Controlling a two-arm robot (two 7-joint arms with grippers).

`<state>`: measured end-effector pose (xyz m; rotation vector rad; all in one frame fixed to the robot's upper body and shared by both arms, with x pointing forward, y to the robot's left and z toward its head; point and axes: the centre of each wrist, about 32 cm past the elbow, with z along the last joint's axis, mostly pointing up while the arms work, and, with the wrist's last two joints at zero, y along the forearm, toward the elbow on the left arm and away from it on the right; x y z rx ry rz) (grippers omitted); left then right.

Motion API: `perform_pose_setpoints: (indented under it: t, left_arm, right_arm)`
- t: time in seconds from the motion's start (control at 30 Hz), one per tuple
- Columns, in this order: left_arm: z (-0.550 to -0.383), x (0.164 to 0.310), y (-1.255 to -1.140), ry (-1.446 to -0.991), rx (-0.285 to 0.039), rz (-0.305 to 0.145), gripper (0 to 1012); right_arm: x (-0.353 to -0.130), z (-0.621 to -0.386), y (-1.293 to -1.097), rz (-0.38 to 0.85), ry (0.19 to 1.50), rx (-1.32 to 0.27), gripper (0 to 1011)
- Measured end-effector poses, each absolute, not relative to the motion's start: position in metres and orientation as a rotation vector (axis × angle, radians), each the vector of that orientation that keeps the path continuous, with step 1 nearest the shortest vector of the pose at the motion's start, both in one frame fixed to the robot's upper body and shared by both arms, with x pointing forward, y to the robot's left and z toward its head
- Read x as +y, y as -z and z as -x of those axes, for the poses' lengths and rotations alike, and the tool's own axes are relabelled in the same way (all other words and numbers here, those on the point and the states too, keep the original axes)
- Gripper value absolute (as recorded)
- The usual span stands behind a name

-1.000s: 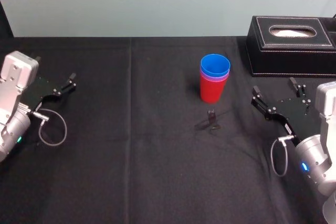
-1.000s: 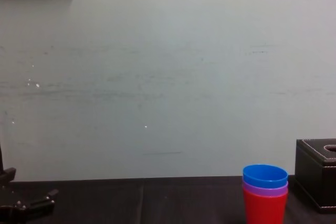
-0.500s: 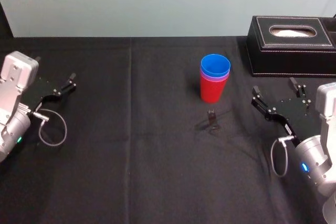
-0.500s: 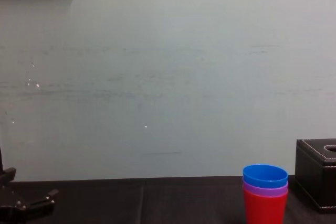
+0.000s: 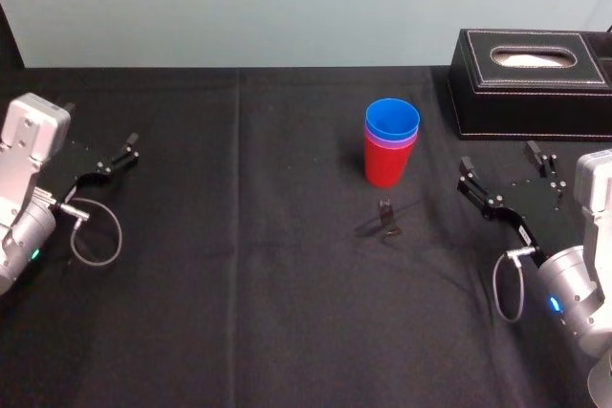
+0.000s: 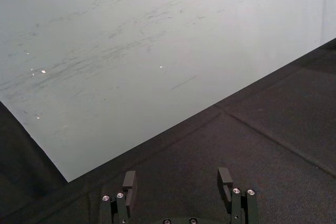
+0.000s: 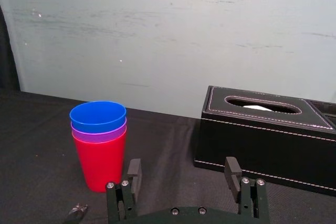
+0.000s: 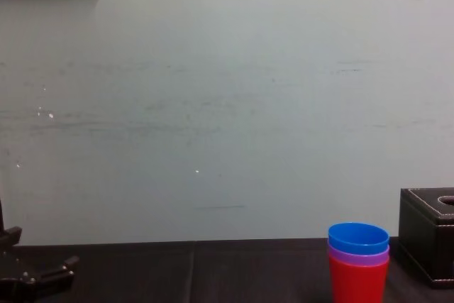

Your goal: Stack the three plastic cups sequentially using one hand.

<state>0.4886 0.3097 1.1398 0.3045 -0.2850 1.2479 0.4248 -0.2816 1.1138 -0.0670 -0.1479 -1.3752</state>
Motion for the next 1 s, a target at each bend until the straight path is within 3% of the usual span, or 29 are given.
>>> perform_pose_setpoints:
  t: [1.0]
  left_arm:
    - [-0.4886,0.3097,-1.1398,-1.248,-0.285,-0.304,1005]
  right_arm:
    - [-0.2817,-0.4248,-1.1138,0.067,1.377,-0.147,1003]
